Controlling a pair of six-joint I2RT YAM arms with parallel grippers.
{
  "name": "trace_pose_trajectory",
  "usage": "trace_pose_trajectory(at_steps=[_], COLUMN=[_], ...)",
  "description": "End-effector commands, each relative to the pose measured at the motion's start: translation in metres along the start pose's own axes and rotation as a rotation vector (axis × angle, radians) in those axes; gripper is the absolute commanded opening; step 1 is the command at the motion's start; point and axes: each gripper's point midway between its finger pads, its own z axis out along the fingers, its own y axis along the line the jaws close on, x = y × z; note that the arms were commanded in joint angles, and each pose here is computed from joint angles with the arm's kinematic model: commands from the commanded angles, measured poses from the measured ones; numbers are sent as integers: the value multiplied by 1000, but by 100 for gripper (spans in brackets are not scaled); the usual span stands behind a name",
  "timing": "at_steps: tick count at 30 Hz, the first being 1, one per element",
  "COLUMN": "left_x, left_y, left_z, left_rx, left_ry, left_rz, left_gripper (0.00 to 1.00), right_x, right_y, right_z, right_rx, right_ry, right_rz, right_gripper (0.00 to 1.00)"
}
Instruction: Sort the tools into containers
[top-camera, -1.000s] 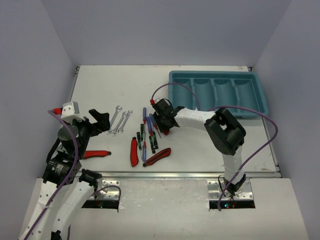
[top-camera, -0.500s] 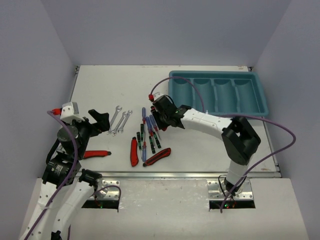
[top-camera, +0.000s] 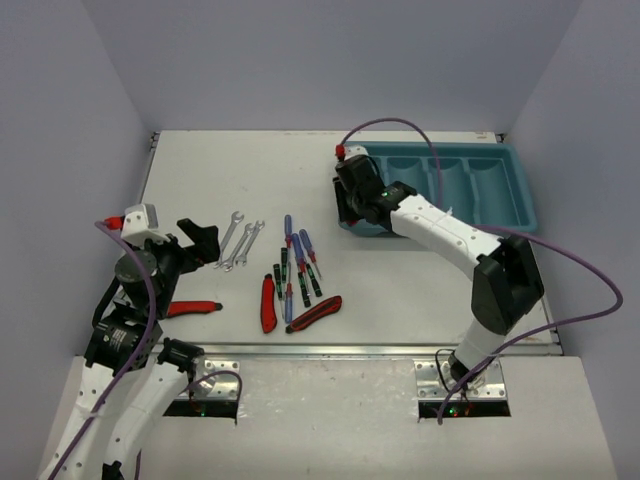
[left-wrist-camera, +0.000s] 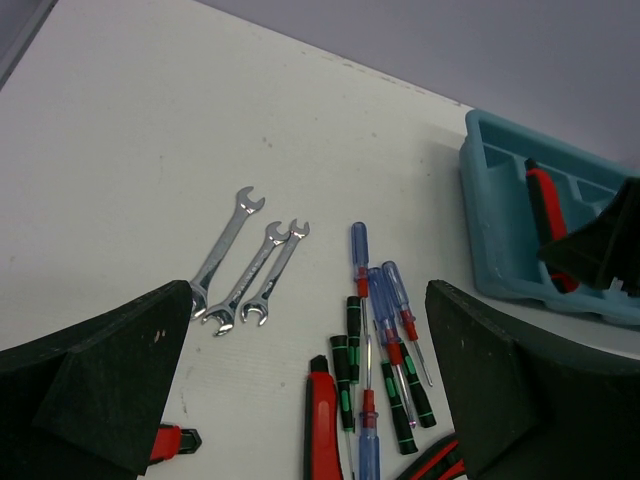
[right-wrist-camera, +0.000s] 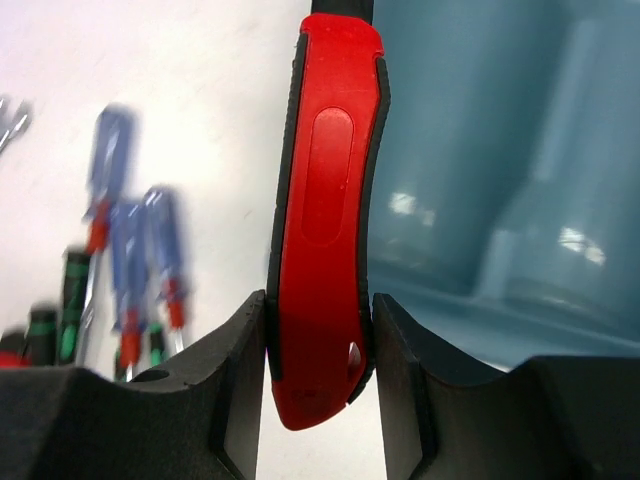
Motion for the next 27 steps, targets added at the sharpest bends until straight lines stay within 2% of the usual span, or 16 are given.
trace_pose_trajectory(at_steps=[1,6,8,11,13,16,19,21,23,24,27], left_x=[-5,-5,-5,-5,-5,-5,-5,-5,-4,-3,4], left_y=[-6,-6,-6,-6,-7,-7,-8,-8,-8,-7,-8], left_z=[5,5,5,5,5,5,4,5,5,6,12], left_rx=[18,17,19,21,25,27,31,29,28,26,24], left_ry=[-17,-17,-18,-18,-17,-17,-17,-18,-15,-12,20], left_rz=[-7,-7,-7,-7,-7,-6,-6,-5,-4,-4,6], left_gripper=[100,100,100,100,100,100,100,100,100,100,100], right_x=[-44,-59,-62,-60,-61,-63,-63,-58,-51,-44,-12], right_y=[-55,-77,-83,-86,-85,-80,-70,-57,-43,-36,-22], right_z=[14,36,50,60,57,40,12,0,-14,-20,-37], right_rx=[159,210,234,253,248,215,191,152,115,98,42], right_ry=[-85,-85,-55,-26,-24,-47,-110,-116,-121,-122,-82], right_rz=[174,217,223,217,229,237,226,217,193,174,141], right_gripper=[0,0,5,36,64,68,78,82,95,98,99])
